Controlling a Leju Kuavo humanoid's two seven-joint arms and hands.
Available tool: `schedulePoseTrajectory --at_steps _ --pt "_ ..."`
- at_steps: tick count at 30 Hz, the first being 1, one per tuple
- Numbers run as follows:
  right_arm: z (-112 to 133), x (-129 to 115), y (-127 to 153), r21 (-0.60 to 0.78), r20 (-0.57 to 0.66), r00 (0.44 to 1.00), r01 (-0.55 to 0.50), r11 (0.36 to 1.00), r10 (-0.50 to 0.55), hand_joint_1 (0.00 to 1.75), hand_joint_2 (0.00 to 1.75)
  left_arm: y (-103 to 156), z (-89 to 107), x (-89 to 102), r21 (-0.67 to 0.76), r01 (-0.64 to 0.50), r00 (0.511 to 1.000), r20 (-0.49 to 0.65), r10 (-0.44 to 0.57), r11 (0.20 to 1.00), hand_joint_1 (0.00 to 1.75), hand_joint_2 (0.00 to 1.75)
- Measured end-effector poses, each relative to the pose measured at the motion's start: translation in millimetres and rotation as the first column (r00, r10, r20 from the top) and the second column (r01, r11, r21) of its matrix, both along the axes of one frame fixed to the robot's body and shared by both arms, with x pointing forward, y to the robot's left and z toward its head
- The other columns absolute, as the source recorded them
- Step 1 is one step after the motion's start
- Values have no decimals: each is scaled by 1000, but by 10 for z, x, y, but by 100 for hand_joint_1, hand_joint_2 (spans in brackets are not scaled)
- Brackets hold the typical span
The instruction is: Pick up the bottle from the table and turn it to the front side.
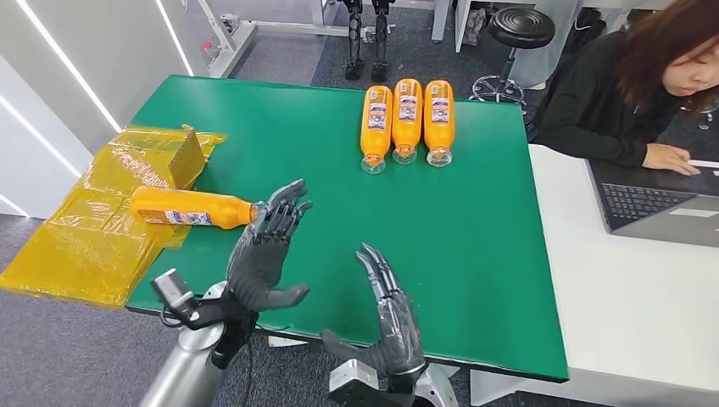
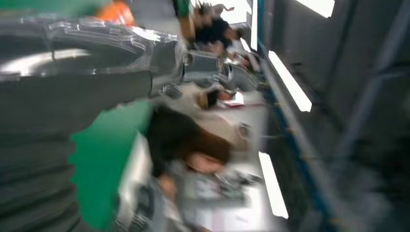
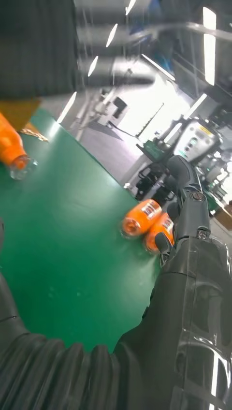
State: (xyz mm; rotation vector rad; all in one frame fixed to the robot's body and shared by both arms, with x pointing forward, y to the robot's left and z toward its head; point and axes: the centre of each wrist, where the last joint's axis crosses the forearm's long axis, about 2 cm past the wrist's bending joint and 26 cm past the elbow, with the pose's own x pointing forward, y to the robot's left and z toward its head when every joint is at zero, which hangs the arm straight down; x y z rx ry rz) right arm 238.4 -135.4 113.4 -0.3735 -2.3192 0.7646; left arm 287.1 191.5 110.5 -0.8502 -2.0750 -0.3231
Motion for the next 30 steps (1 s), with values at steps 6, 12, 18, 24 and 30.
schedulePoseTrajectory --at_steps 6,12,18,24,30 --pt "-12 -233 -264 33 17 998 62 998 -63 0 175 -278 139 -431 -170 130 991 42 -124 977 0 175" --pt "62 -346 -367 37 44 996 82 996 -84 0 175 -353 128 -672 -210 119 993 28 -116 970 0 175" --pt "110 -418 -444 34 68 991 116 993 -118 0 175 -407 135 -715 -231 120 993 23 -118 966 0 175" --pt "166 -446 -490 48 86 985 144 988 -148 0 175 -422 151 -705 -237 124 992 27 -121 963 0 175" --pt "228 -469 -533 55 125 976 175 983 -181 0 175 -422 155 -699 -236 124 992 28 -121 964 0 175"
